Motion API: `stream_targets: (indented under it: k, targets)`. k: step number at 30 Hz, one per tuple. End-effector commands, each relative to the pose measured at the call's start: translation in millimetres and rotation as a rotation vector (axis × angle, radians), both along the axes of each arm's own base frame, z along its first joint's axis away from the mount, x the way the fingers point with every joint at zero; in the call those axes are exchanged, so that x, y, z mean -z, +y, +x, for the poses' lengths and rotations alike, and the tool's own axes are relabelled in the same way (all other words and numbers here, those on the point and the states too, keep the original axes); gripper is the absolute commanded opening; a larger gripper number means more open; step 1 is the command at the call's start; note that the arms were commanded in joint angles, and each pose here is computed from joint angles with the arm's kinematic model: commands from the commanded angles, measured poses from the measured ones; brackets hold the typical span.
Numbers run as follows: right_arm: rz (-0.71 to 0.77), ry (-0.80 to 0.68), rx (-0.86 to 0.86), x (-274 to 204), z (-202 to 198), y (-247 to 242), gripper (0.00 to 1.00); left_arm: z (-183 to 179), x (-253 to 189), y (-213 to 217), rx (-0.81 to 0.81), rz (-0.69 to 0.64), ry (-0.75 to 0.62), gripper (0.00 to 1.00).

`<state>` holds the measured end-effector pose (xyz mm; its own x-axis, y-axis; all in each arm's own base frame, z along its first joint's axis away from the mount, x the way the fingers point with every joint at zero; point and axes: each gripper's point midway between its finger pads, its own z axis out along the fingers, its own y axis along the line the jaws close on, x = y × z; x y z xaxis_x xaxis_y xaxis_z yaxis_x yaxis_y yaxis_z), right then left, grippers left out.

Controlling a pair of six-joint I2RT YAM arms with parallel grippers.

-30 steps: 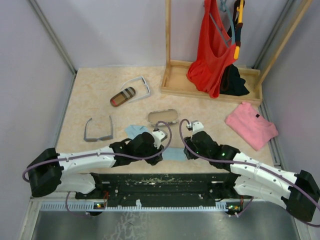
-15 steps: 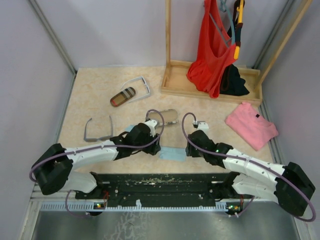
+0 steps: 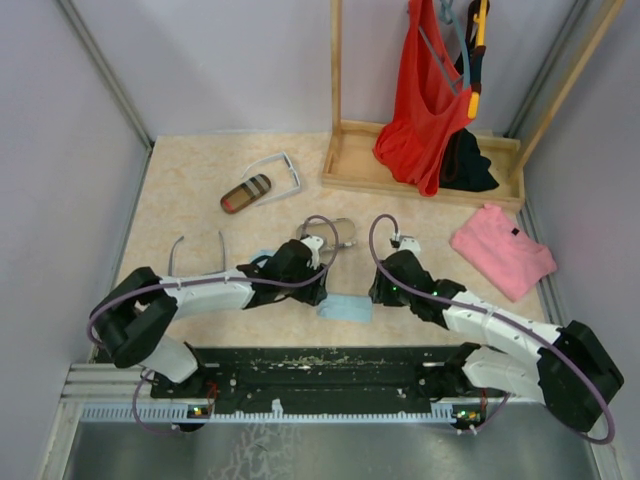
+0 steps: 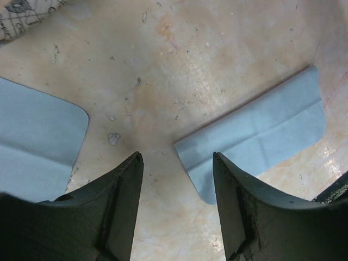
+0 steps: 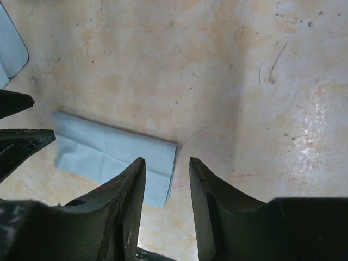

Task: Organize the sunglasses
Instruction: Adjust the sunglasses case at the center of the board.

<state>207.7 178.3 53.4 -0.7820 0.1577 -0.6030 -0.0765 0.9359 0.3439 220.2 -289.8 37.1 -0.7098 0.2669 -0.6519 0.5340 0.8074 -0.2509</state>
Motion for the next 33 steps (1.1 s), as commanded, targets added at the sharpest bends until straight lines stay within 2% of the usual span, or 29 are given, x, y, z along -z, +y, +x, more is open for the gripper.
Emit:
stream_targets:
  k: [1,4,8,12,15,18,26,33]
  targets:
    - [0.032,-0.005,-0.018,-4.6,6.8,9.6,0.39,5.0,-3.1,-13.3,0.033,-0.027,0.0,0.6]
    - [0.028,0.005,-0.017,-1.3,5.7,9.1,0.39,6.6,0.2,-10.5,0.022,-0.011,0.0,0.6]
    - [0.054,-0.068,-0.011,-18.3,18.7,12.6,0.39,13.7,-9.9,-0.9,-0.036,-0.001,-0.035,0.6]
    - [0.032,-0.167,0.033,-49.6,51.6,4.3,0.39,36.3,-44.3,24.6,-0.194,-0.059,-0.108,0.6]
    - [0.055,-0.215,0.056,-70.4,77.0,-1.0,0.4,62.7,-83.1,50.1,-0.341,-0.138,-0.192,0.61]
    - [0.065,-0.238,0.065,-81.1,96.3,-5.4,0.4,90.9,-102.5,74.0,-0.462,-0.16,-0.235,0.61]
    - [-0.025,-0.218,0.069,-75.6,141.7,-11.8,0.4,141.2,-72.6,104.5,-0.619,0.036,-0.176,0.55]
    - [-0.064,-0.187,0.027,-61.4,174.5,1.0,0.4,161.5,-43.9,90.0,-0.589,0.112,-0.121,0.52]
